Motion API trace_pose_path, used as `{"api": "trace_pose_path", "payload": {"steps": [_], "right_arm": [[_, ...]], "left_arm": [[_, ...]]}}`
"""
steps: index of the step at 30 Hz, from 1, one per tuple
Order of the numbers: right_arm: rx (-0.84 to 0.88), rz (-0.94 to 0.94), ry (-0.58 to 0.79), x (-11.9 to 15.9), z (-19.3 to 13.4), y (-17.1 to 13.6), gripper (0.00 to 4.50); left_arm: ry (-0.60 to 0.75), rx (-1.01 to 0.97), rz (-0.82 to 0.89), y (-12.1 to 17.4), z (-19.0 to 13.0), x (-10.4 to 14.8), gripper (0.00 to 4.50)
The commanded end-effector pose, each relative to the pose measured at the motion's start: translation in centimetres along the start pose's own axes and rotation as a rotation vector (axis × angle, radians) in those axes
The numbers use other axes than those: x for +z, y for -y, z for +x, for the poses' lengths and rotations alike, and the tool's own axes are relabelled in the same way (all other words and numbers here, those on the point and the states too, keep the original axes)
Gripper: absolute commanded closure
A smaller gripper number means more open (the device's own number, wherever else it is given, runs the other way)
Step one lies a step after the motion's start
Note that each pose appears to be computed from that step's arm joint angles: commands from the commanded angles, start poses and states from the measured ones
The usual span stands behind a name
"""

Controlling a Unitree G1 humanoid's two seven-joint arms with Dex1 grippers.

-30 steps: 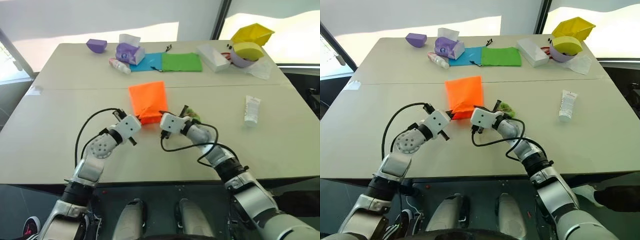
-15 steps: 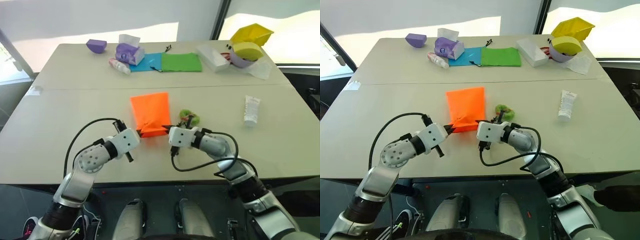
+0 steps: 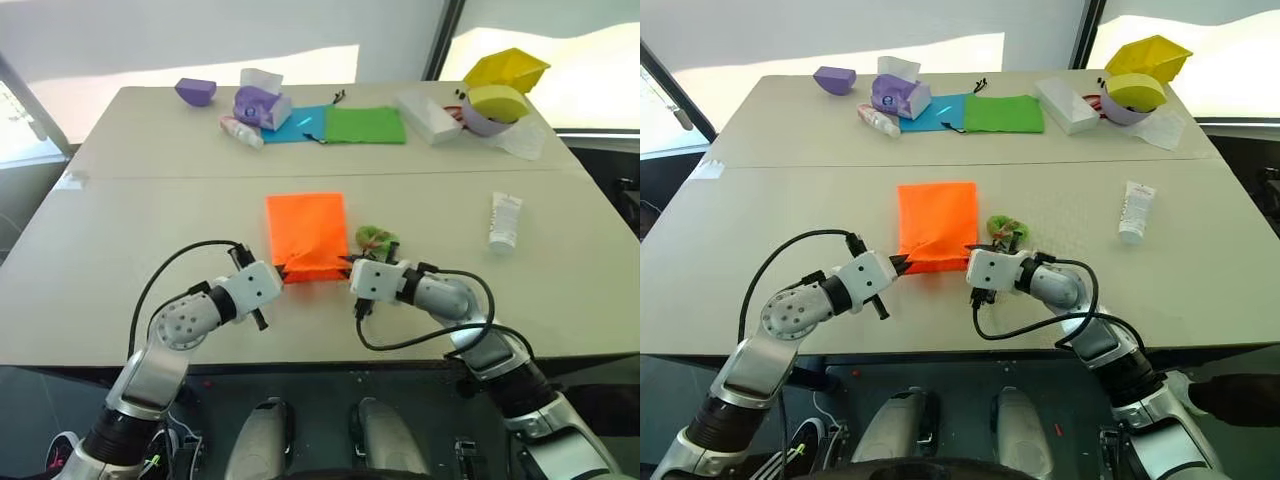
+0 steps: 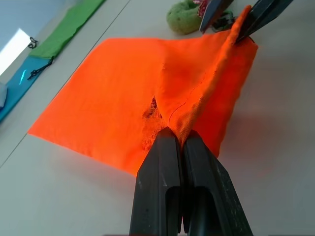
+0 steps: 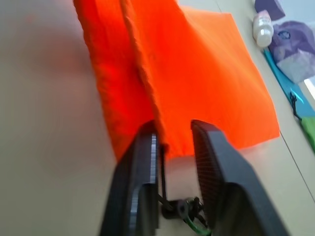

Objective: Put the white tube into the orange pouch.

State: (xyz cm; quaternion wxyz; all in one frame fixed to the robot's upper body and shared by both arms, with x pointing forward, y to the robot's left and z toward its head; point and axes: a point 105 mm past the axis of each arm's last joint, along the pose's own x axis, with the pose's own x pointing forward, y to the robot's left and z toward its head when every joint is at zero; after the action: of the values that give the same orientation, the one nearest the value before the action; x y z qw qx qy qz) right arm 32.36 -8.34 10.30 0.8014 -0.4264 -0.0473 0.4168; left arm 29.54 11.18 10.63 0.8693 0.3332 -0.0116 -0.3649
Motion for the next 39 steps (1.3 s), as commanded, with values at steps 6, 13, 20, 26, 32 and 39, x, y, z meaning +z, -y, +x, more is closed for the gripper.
{"api": "trace_pose_path", "payload": {"steps": [6,13,20,26,32,39], "right_arm": [[0.04,0.179,0.256,5.3,-3.8,3.2,0.04],[-0.399,0.57,-0.013,-2.5,-7.4,8.2,0.04],[-0.843,0.725,-0.306,-8.2,-12.2,10.5,0.04],[-0.969,0.765,-0.474,-10.7,-14.7,12.4,0.04],[-1.007,0.914,-0.566,-13.4,-15.4,12.3,0.04],[-0.977,1.075,-0.612,-14.4,-15.1,12.0,0.04]], "left_arm": [[0.029,0.029,0.02,-0.5,0.2,0.5,4.5],[0.043,0.031,0.019,-0.3,0.5,0.4,4.5],[0.052,0.036,0.009,-0.1,0.9,0.4,4.5],[0.065,0.029,0.002,0.1,1.1,0.8,4.5],[0.062,0.031,-0.002,0.4,1.1,0.7,4.5],[0.054,0.047,0.0,0.1,0.8,0.5,4.5]]}}
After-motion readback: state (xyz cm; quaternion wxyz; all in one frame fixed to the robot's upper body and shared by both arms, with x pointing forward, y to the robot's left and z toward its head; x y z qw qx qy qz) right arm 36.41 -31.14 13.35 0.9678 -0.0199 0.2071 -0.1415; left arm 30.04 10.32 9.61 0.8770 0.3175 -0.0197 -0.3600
